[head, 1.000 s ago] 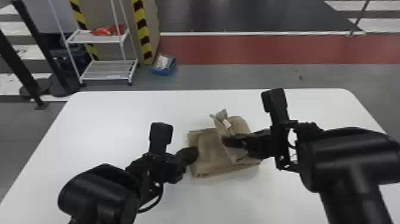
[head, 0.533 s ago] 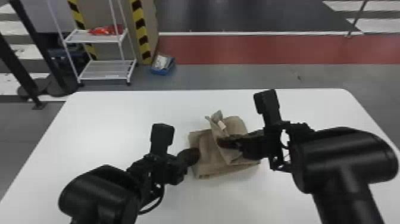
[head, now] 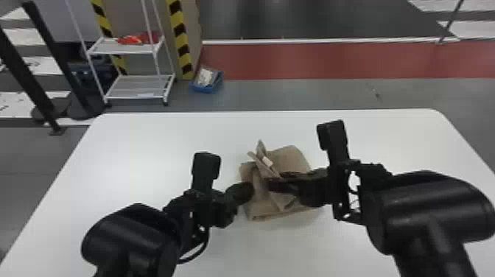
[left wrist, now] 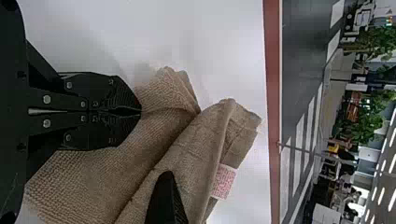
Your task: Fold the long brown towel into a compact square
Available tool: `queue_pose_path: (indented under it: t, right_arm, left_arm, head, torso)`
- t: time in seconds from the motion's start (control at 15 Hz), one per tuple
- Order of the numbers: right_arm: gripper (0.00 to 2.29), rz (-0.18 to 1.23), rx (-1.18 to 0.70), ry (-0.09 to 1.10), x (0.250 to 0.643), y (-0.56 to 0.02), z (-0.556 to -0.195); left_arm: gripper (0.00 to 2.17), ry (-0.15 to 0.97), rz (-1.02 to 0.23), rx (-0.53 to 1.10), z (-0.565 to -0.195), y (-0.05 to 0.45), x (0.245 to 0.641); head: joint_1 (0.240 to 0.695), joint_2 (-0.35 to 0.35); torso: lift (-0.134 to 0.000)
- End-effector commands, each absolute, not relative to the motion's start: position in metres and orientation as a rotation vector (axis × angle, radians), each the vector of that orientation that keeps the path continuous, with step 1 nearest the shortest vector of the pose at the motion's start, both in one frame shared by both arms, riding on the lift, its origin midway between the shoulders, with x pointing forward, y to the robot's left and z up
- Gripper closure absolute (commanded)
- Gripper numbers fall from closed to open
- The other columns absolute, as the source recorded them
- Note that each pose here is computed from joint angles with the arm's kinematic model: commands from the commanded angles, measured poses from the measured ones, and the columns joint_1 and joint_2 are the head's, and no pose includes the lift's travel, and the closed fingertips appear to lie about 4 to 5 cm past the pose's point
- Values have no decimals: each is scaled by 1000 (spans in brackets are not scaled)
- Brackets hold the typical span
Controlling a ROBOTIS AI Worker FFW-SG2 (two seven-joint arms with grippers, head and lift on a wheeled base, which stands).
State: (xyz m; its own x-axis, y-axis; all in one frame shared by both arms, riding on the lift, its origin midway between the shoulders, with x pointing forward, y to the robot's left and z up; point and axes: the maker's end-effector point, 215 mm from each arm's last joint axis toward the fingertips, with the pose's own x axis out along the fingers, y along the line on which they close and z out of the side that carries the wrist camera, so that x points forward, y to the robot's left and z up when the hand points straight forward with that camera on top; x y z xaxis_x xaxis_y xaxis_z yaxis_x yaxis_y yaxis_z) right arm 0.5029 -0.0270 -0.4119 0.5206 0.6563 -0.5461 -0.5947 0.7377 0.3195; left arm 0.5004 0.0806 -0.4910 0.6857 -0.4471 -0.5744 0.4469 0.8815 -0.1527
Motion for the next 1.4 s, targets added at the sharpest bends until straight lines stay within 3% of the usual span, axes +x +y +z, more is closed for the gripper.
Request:
queue_pose_path:
  t: [0.0, 0.07, 0.53, 0.6, 0.67, 0.8, 0.87, 1.33]
  right_arm:
    - [356, 766, 116, 654, 499, -23, -407]
    - [103, 768, 131, 651, 496, -25, -407]
    - [120, 718, 258, 547, 467, -71, -371]
    - [235, 721, 280, 534, 461, -79, -367]
    - [559, 735, 297, 524, 454, -83, -363]
    - [1875, 738, 312, 514, 444, -95, -359]
    - [2013, 754, 328, 510, 439, -101, -358]
    - [2047, 714, 342, 580, 430, -115, -400]
  left_arm:
    - [1733, 644, -501, -1, -492, 81, 499]
    - [1733, 645, -502, -3, -491, 80, 498]
    - [1733, 652, -479, -14, -495, 93, 494]
    - [1733, 652, -477, -18, -495, 95, 494]
    - [1733, 651, -475, -28, -495, 96, 494]
    - [1733, 649, -471, -26, -495, 98, 494]
    - [1733, 653, -463, -31, -497, 102, 493]
    - [1733, 631, -445, -40, -490, 111, 497]
  head:
    - [695, 56]
    - [695, 62]
    - [695, 48]
    - [695, 41]
    - [695, 29]
    - [695, 22]
    - [695, 17]
    - [695, -7]
  torso:
    - [-123]
    - [-123]
    - [-123]
    - [-123]
    - [-123]
    - [-123]
    - [-123]
    - [-123]
